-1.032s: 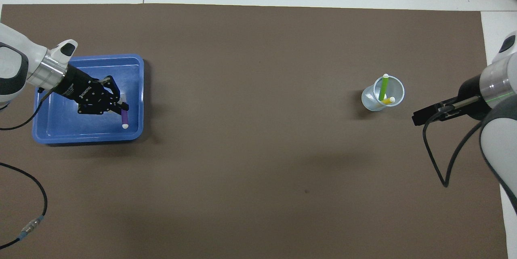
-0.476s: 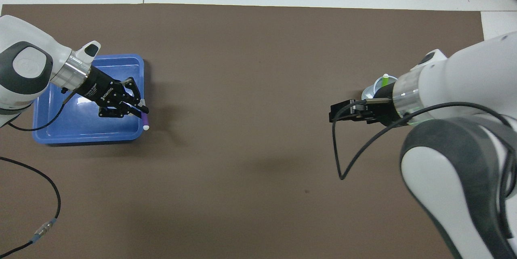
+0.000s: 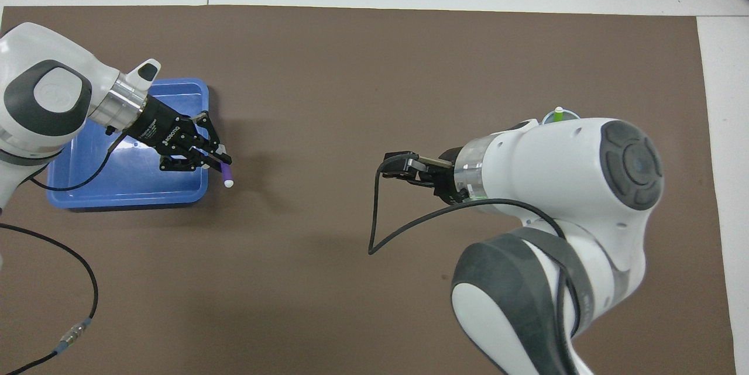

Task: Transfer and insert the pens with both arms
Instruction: 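Carry the purple pen forward with the left gripper while the right gripper approaches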

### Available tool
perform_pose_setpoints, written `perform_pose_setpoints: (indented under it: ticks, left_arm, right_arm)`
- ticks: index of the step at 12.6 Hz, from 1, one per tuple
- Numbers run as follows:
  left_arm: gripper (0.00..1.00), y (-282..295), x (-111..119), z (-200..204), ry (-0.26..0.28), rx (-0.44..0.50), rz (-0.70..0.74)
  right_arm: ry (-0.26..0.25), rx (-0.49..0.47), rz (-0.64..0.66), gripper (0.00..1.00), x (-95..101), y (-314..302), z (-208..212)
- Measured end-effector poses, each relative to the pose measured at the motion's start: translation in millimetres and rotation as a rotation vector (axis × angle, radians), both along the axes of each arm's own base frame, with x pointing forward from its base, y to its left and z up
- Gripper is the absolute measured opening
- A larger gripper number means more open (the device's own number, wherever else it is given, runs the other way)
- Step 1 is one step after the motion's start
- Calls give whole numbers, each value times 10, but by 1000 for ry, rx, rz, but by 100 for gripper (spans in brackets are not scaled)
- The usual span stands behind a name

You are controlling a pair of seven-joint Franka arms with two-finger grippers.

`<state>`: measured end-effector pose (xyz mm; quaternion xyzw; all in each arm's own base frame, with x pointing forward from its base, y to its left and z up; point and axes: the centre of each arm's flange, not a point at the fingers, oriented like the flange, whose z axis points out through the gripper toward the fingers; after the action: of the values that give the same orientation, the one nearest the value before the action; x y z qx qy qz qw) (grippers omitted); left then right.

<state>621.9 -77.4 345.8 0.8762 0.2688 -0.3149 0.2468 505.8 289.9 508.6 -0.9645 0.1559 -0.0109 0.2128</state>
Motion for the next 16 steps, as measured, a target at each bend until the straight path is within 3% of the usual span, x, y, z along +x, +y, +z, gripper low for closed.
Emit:
perform_pose_setpoints:
  ticks: [6,13,16]
  left_arm:
    - [17,-403,-82,52,84,-49,68]
    - [17,-1233,-248,63,224,-20,158]
    - [17,-1381,-288,49,284,-55,214]
  right_arm:
    - [16,41,-81,100,-67,435,-217]
    - [-23,115,-125,100,-307,1032,-281]
    - [-25,116,-118,100,-335,1072,-292]
